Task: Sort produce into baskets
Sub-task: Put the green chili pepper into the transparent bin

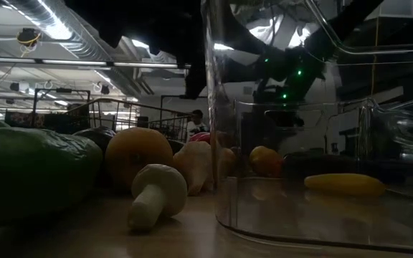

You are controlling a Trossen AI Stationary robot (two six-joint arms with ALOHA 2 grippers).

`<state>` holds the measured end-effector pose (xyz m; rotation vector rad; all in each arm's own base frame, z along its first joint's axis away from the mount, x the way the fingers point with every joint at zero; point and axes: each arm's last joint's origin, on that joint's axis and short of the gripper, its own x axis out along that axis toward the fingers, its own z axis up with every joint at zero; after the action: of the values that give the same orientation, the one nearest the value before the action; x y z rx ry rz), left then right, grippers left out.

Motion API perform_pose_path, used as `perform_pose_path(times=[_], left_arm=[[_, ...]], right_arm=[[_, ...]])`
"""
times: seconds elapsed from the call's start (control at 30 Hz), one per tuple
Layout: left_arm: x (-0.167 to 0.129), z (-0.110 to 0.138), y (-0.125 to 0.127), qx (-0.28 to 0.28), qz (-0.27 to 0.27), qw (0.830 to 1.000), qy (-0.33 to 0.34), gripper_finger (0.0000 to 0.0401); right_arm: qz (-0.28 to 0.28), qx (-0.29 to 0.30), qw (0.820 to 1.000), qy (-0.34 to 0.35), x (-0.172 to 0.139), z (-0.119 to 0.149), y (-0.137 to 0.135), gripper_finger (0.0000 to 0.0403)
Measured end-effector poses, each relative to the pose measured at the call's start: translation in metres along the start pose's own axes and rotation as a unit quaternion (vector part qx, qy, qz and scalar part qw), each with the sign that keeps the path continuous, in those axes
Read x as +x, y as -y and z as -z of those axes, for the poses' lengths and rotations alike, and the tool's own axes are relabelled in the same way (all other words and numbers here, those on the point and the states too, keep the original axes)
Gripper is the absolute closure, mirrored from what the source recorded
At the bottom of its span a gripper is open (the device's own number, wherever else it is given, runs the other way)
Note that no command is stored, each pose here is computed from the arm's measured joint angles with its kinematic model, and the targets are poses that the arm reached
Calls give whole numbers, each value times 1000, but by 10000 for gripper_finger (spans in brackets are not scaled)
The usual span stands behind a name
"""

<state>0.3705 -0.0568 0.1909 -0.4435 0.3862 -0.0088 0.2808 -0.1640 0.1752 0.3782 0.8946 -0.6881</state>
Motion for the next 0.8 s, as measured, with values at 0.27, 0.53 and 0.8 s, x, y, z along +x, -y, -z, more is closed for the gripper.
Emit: perform_pose_path(times=[0.27, 0.53, 0.8], left_arm=[[0, 3, -1, -1, -7, 1000, -14, 203], [0, 3, -2, -4, -9, 1000, -18, 203], [0, 3, -2, -5, -9, 1000, -18, 203]], right_arm=[[9, 13, 1000, -12, 27, 6, -2, 54], [14, 12, 1000, -24, 39, 11, -2, 108], [-12, 13, 999, -29, 42, 12, -4, 186]])
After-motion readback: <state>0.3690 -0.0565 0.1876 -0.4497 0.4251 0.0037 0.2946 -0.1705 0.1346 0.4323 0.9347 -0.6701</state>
